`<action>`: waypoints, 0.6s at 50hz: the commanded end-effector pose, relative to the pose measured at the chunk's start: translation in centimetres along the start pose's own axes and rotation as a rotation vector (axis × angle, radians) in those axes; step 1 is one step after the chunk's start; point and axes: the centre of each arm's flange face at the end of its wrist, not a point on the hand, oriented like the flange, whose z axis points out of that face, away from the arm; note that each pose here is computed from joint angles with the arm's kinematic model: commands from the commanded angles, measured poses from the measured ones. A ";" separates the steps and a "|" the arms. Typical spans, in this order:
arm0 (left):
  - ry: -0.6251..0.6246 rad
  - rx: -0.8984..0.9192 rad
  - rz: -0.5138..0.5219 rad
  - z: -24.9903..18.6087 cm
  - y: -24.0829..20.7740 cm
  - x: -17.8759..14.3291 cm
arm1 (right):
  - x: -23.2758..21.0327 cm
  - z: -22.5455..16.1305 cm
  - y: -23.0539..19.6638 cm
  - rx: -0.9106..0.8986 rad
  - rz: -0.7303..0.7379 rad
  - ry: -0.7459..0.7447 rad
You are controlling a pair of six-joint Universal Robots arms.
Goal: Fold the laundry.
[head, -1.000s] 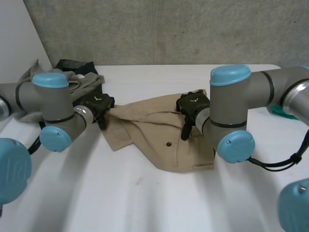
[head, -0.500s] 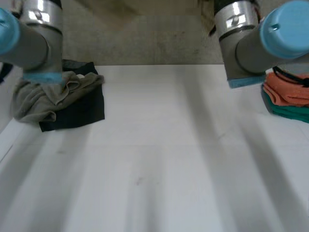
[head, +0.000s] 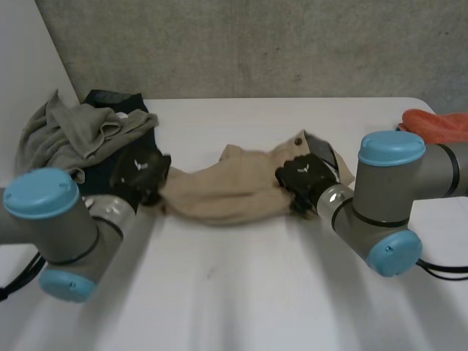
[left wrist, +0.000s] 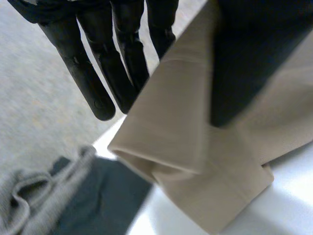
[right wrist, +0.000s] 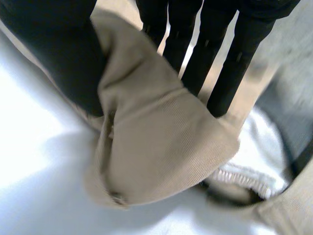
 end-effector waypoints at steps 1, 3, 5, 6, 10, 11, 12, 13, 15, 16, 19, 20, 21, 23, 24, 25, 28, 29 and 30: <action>0.022 -0.068 0.092 -1.9 -0.1 0.1 | 0.3 -2.4 -0.8 -0.126 0.006 0.022; 0.017 -0.085 0.083 -2.6 -0.8 -0.4 | 0.7 -3.3 -1.8 -0.117 0.007 0.037; 0.012 -0.096 0.073 -3.2 -1.4 -0.8 | 1.0 -3.9 -2.4 -0.103 0.003 0.045; 0.008 -0.106 0.062 -3.7 -2.0 -1.2 | 1.3 -4.5 -3.2 -0.082 0.002 0.055; 0.007 -0.132 0.019 -5.0 -3.0 -1.8 | 1.7 -5.8 -4.7 -0.051 -0.004 0.063; 0.009 -0.141 0.011 -5.2 -3.1 -1.9 | 1.6 -6.1 -4.9 -0.048 -0.006 0.061; 0.015 -0.163 -0.006 -5.7 -3.1 -2.0 | 1.7 -6.5 -5.3 -0.047 -0.010 0.058; 0.018 -0.174 -0.012 -5.9 -3.0 -2.0 | 1.7 -6.7 -5.5 -0.049 -0.013 0.059; 0.023 -0.210 -0.028 -6.4 -2.9 -2.3 | 1.7 -7.1 -5.7 -0.061 -0.031 0.054; 0.024 -0.220 -0.033 -6.5 -2.8 -2.4 | 1.7 -7.2 -5.8 -0.062 -0.044 0.054; 0.030 -0.252 -0.051 -6.6 -2.3 -2.8 | 1.7 -7.2 -5.9 -0.064 -0.108 0.046; 0.034 -0.257 -0.052 -6.5 -2.2 -2.8 | 1.6 -7.0 -5.7 -0.067 -0.123 0.044; 0.040 -0.262 -0.054 -6.4 -1.9 -2.8 | 1.6 -6.9 -5.6 -0.068 -0.140 0.042; 0.057 -0.275 -0.061 -6.1 -1.3 -2.7 | 1.0 -6.2 -5.0 -0.075 -0.179 0.029; 0.061 -0.279 -0.062 -6.0 -1.1 -2.6 | 0.8 -6.0 -4.7 -0.080 -0.186 0.025; 0.065 -0.282 -0.064 -5.8 -0.8 -2.6 | 0.5 -5.8 -4.5 -0.083 -0.194 0.017; 0.071 -0.289 -0.066 -5.0 0.1 -2.4 | -0.2 -4.9 -3.3 -0.101 -0.207 0.013; 0.071 -0.291 -0.066 -4.8 0.3 -2.3 | -0.4 -4.6 -3.0 -0.105 -0.209 0.013; 0.070 -0.292 -0.064 -4.5 0.5 -2.3 | -0.5 -4.3 -2.7 -0.105 -0.212 0.018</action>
